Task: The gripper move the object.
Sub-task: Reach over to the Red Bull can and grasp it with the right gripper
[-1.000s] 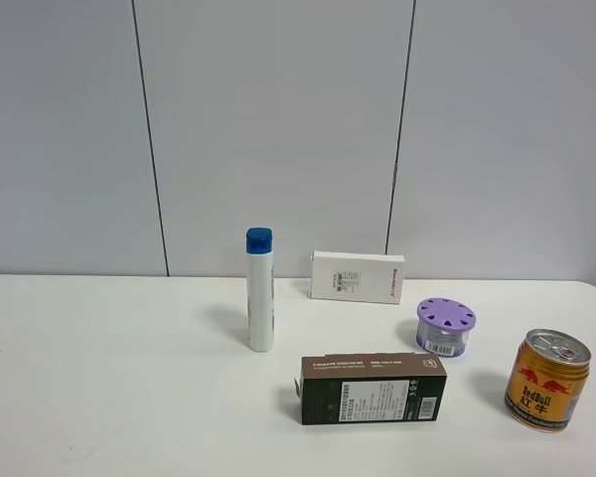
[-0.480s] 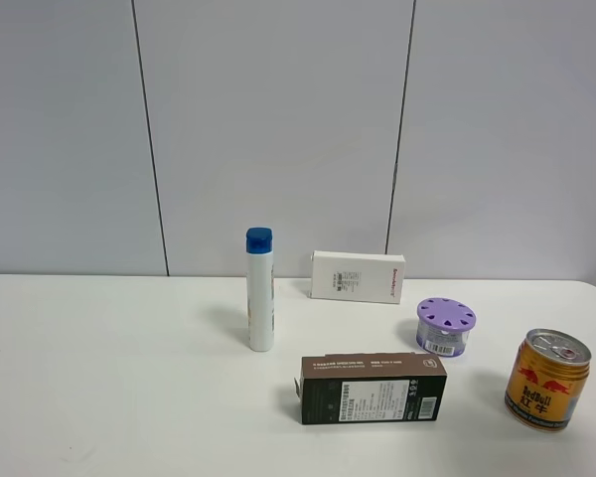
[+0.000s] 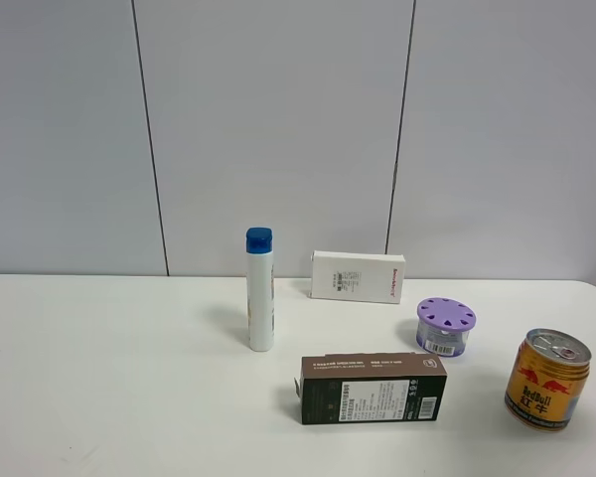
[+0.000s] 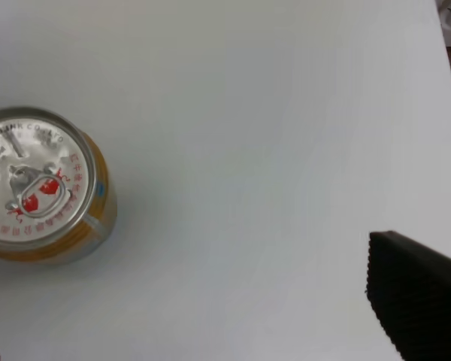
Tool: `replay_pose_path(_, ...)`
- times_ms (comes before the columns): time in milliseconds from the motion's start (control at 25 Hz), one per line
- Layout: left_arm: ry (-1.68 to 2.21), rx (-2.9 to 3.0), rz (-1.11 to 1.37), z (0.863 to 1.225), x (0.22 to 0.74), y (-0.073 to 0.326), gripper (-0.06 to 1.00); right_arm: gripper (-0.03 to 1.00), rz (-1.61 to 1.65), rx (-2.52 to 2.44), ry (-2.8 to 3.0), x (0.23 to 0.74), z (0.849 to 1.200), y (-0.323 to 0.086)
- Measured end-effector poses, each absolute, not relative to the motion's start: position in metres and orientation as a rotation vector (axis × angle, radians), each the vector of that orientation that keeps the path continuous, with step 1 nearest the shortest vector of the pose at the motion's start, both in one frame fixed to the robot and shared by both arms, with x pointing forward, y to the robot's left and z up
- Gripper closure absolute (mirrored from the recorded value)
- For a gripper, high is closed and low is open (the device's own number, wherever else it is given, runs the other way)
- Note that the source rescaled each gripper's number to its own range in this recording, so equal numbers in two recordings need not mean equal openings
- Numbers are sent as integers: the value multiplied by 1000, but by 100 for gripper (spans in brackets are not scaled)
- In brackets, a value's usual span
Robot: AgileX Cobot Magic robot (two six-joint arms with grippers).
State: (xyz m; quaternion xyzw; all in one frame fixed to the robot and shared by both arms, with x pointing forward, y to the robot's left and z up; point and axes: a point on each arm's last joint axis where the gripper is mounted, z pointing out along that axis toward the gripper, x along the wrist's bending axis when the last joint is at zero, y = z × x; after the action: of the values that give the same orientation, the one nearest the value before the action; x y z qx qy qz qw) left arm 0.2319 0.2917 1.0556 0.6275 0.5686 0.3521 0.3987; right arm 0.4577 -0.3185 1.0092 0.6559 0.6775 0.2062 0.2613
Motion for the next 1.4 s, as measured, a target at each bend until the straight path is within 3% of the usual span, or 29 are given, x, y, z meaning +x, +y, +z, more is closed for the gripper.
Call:
replay_pose_path(560,1439,1588,891,1056,232,292,-6,-3,615,1972,1782,484,973,-316)
replay_pose_path(960,1439,1588,891,1056,232,292,-6,-3,783,1947,1802,493,970,-277)
replay_pose_path(1400,1439,1588,891,1056,232,292,-6,-3,712,1863,1913,491,966,-273)
